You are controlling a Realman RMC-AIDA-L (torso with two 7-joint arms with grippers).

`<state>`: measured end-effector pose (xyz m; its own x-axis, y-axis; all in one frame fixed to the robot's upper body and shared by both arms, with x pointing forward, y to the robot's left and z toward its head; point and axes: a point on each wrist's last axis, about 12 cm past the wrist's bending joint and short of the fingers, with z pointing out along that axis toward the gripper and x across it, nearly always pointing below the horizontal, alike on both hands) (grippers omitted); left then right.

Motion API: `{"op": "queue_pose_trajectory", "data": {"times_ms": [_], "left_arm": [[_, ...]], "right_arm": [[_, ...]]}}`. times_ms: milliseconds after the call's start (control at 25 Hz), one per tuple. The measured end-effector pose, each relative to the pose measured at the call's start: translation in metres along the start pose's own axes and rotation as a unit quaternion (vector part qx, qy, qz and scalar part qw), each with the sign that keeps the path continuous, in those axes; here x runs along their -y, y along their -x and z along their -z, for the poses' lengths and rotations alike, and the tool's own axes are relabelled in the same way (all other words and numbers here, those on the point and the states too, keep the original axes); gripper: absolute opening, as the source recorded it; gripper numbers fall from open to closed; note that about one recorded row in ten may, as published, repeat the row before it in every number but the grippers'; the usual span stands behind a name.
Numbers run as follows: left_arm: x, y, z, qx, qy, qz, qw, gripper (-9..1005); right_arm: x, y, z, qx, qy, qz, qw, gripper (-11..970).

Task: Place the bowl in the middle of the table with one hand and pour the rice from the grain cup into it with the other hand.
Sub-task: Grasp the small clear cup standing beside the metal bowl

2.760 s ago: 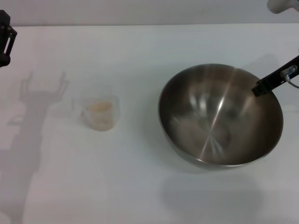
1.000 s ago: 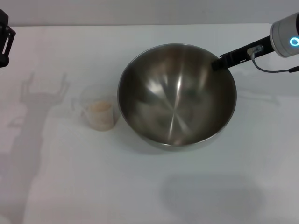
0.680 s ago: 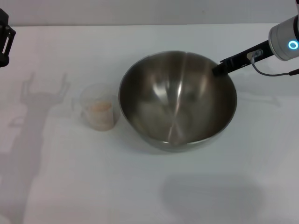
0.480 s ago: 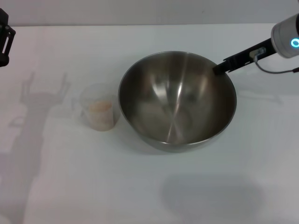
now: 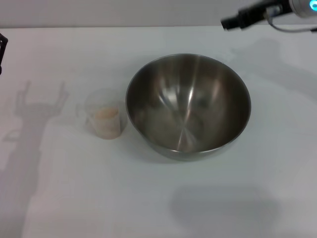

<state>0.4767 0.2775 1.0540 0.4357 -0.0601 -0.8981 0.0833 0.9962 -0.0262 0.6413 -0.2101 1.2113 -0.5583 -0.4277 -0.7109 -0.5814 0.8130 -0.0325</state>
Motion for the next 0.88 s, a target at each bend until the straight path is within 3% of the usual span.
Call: {"op": "queue_pose_trajectory", "data": {"times_ms": [240,520,560,640,680,760,800,840,880], "left_arm": [[-0.003,0.000,0.002,-0.002,0.004,-0.003,1.000,870],[-0.005,0.000,0.006,-0.006,0.007,-0.006,1.000,870],[-0.005,-0.001,0.007,-0.008,0.008,-0.007,1.000,870],[-0.005,-0.001,0.007,-0.010,0.008,-0.007,1.000,870],[-0.005,-0.001,0.007,-0.010,0.008,-0.007,1.000,870],[-0.005,-0.002,0.007,-0.013,0.007,-0.007,1.000,870],[-0.005,-0.002,0.007,-0.015,0.008,-0.007,1.000,870],[-0.005,-0.002,0.007,-0.015,0.008,-0.007,1.000,870],[-0.005,-0.002,0.007,-0.015,0.008,-0.007,1.000,870]], "right_arm": [[-0.015,0.020,0.000,0.094,-0.053,0.065,0.992,494],[-0.037,0.013,-0.001,0.216,-0.110,0.113,0.964,506],[-0.042,0.008,0.000,0.254,-0.131,0.121,0.951,513],[-0.044,0.005,0.001,0.271,-0.141,0.127,0.944,527],[-0.047,-0.003,0.002,0.307,-0.166,0.137,0.927,533],[-0.049,-0.010,0.002,0.324,-0.179,0.140,0.919,547],[-0.049,-0.023,0.005,0.375,-0.213,0.136,0.892,554],[-0.049,-0.023,0.005,0.375,-0.213,0.136,0.892,560],[-0.050,-0.042,0.006,0.425,-0.248,0.131,0.861,567]]}}
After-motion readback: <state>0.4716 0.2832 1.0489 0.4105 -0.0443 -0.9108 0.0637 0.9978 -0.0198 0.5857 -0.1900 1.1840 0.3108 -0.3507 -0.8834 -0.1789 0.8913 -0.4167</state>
